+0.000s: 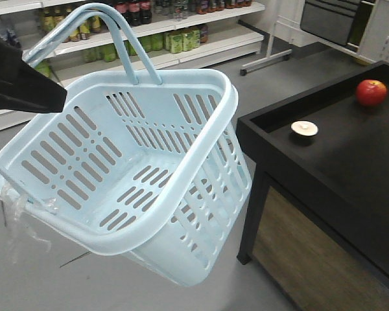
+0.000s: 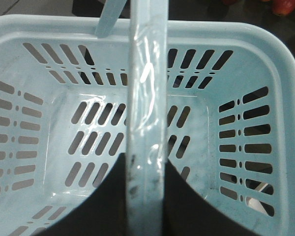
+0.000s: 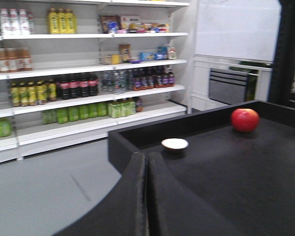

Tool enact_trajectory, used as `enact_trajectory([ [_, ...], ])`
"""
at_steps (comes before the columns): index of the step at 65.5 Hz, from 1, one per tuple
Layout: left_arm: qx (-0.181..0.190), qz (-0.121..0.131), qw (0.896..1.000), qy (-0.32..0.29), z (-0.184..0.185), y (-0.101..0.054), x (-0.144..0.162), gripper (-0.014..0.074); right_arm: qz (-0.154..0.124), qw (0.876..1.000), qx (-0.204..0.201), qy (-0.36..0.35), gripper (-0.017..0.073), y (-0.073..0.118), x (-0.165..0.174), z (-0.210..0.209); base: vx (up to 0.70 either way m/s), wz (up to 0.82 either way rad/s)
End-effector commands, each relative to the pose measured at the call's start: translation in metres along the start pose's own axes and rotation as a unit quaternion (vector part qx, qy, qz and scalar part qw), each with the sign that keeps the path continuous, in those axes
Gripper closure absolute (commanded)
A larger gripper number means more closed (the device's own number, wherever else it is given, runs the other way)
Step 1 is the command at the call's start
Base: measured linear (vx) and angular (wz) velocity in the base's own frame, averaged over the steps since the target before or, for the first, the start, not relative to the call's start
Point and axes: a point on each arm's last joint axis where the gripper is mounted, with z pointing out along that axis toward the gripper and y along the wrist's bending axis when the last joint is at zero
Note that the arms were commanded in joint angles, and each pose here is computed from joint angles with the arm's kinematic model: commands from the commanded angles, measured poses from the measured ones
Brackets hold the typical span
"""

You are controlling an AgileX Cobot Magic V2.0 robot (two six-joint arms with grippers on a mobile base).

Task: Pick three apples into basket with both arms
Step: 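Turn the base and drive up to the black fruit table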

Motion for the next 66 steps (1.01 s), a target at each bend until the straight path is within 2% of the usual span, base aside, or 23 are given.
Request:
enact_trajectory([
  [1,0.027,0.002,0.999,-0.047,-0.0155,-0.0119,-0.004,0.0601,-0.007,0.999,0.001,-0.035,0.0564,0.0001,-0.0022,-0.0005,0.11,-0.43],
  [66,0.027,0.002,0.999,-0.047,-0.0155,-0.0119,-0.004,0.0601,-0.007,0.999,0.001,-0.035,0.0564,0.0001,-0.0022,-0.0005,0.1,-0.44],
])
